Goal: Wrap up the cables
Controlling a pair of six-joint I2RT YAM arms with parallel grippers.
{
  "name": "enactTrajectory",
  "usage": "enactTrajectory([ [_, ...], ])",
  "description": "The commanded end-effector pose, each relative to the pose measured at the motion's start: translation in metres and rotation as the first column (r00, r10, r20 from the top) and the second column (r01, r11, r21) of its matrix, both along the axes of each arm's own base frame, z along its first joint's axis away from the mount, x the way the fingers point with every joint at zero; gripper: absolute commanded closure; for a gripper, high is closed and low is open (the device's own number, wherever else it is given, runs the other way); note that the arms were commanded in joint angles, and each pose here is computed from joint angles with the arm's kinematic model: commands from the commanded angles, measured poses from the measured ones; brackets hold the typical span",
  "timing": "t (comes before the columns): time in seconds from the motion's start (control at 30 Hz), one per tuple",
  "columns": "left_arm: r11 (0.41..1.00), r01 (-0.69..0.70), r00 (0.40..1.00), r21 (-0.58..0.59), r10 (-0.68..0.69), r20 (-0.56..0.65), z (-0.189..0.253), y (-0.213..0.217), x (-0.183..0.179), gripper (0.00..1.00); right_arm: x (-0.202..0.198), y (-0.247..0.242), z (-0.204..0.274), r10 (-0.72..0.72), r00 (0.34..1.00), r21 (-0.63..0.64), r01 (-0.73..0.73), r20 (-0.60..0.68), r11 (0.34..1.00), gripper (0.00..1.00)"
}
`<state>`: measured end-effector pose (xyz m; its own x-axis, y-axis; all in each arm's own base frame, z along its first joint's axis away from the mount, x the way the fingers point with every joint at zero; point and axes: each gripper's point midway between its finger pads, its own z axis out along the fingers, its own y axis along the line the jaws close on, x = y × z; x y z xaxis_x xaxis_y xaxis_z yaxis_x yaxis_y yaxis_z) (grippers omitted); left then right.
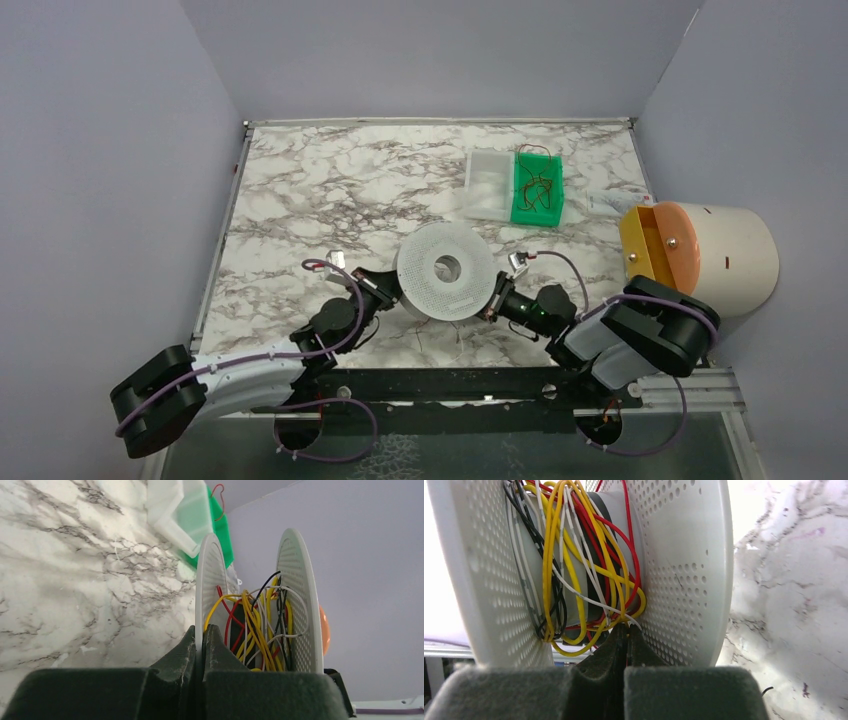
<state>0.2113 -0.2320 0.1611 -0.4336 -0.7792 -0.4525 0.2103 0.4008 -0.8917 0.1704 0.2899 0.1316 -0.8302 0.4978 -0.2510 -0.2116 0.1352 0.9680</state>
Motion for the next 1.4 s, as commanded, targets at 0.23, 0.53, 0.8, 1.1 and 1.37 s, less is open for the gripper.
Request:
enactTrajectory([
  [0.23, 0.974, 0.134, 0.981, 0.182, -0.105, -0.161, -0.072, -0.014, -0.018, 1.0, 0.023, -0.01, -0.036, -0.135, 0.991, -0.076, 0.136, 0.015, 0.988, 0.99],
  [0.53, 0.935, 0.19, 0.962, 0.298, -0.117, -0.248, -0.11, -0.02, -0.017, 1.0, 0.023, -0.017, -0.07, -0.161, 0.986, -0.132, 0.154, -0.047, 0.979, 0.99],
  [0.8, 0.902, 0.245, 0.944, 0.356, -0.137, -0.301, -0.131, -0.028, -0.014, 1.0, 0.026, -0.016, -0.071, -0.168, 0.985, -0.132, 0.161, -0.044, 0.978, 0.99],
  [1.1, 0.883, 0.268, 0.937, 0.385, -0.145, -0.318, -0.141, -0.031, -0.01, 0.67, 0.028, -0.017, -0.066, -0.176, 0.984, -0.118, 0.17, -0.039, 0.978, 0.99],
  [1.37, 0.879, 0.28, 0.933, 0.387, -0.153, -0.327, -0.143, -0.027, -0.007, 0.55, 0.03, -0.018, -0.054, -0.179, 0.984, -0.09, 0.177, -0.013, 0.98, 0.94],
])
